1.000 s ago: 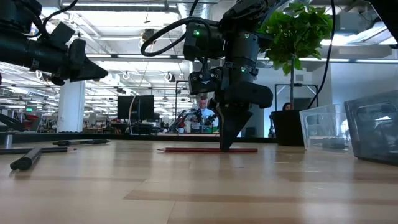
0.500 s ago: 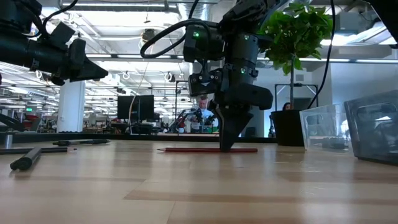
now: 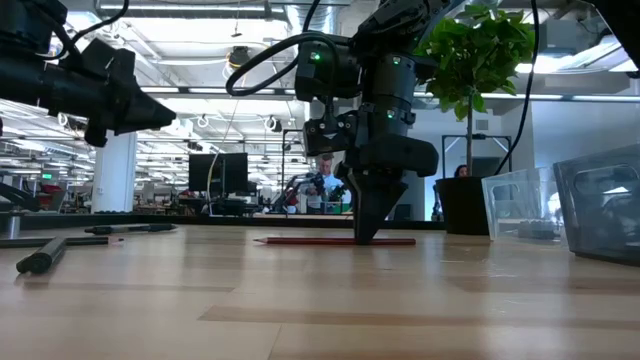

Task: Sort pens & pencils
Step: Put the brown pencil into the black transparent bin

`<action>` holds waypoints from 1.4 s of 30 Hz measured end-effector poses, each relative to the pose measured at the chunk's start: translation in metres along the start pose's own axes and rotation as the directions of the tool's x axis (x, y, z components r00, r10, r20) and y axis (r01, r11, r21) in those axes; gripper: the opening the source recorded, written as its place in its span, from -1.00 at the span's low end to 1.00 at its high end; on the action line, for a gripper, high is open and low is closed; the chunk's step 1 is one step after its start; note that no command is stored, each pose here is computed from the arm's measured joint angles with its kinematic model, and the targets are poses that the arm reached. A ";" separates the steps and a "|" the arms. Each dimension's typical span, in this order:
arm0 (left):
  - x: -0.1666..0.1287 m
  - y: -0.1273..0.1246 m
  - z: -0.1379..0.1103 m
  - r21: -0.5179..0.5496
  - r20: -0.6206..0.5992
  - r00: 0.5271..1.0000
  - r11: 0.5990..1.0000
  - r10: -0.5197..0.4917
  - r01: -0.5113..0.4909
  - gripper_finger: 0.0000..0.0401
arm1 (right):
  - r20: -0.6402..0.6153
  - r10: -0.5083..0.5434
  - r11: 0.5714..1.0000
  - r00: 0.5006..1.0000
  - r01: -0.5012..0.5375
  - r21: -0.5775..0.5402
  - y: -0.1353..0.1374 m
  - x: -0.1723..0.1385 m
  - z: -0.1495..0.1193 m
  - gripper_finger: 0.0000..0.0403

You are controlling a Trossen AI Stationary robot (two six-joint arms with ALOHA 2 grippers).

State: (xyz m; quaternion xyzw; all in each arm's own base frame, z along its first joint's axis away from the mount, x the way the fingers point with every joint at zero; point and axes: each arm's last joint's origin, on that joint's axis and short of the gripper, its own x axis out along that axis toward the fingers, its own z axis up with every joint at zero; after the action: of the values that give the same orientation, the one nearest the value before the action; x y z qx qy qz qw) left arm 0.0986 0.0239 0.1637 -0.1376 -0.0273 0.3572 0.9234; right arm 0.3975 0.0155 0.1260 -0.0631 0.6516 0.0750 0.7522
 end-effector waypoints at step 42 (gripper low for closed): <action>-0.002 -0.009 -0.005 0.026 -0.123 0.935 0.940 -0.334 0.339 -0.64 | -0.155 0.079 0.995 0.985 -0.069 0.067 0.004 0.008 -0.013 -0.67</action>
State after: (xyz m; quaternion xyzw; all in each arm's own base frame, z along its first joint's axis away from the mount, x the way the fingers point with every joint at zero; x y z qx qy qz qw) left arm 0.1040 0.0150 0.1619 -0.1300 0.0120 0.1857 0.9739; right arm 0.3854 0.0168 0.1165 -0.0215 0.7129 0.0777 0.6966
